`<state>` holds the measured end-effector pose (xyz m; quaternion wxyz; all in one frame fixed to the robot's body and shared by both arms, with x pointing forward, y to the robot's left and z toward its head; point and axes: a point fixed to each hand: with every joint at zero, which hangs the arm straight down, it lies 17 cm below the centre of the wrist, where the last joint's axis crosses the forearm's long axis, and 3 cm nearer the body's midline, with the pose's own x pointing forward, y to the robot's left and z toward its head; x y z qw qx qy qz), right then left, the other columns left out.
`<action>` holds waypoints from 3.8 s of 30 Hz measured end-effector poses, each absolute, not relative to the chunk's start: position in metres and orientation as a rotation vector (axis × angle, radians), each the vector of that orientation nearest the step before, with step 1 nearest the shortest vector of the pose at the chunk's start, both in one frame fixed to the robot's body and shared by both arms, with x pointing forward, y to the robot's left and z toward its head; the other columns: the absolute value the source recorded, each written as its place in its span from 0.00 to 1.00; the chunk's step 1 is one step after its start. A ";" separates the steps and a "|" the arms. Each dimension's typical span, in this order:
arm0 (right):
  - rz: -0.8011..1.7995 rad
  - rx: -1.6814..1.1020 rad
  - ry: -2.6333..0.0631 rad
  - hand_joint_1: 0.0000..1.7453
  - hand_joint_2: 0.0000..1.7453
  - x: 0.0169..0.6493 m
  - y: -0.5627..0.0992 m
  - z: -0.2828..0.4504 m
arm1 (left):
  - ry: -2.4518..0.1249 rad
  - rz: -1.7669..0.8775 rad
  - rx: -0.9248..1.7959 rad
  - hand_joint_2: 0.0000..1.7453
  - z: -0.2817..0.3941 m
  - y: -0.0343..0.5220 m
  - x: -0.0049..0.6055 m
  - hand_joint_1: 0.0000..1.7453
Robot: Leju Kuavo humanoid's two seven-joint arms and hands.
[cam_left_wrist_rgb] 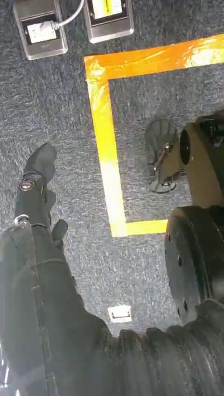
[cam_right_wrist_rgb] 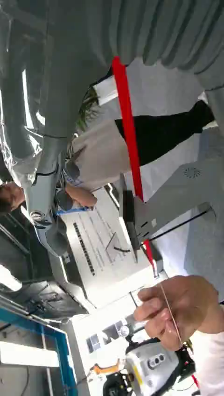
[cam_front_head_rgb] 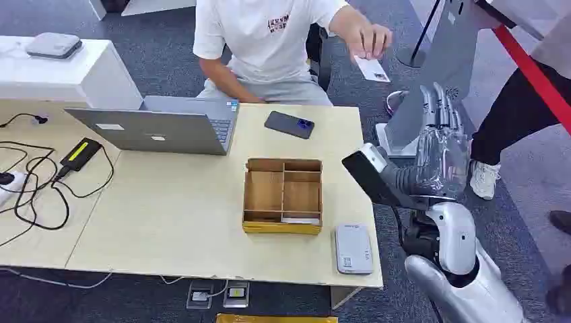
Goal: Pass the card to the sensor for recognition and then transmit it.
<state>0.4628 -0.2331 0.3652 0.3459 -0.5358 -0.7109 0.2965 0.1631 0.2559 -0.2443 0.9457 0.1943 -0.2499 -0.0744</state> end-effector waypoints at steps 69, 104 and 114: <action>0.974 -1.367 -1.659 1.00 1.00 0.479 -0.253 0.255 | -0.544 -0.186 0.366 1.00 -0.242 0.244 0.161 0.00; 0.980 -1.015 -1.458 1.00 1.00 0.404 -0.241 0.118 | -0.533 -0.199 0.368 1.00 -0.243 0.241 0.158 0.00; 0.990 -0.997 -1.405 1.00 1.00 0.411 -0.249 0.101 | -0.521 -0.205 0.366 1.00 -0.243 0.240 0.156 0.00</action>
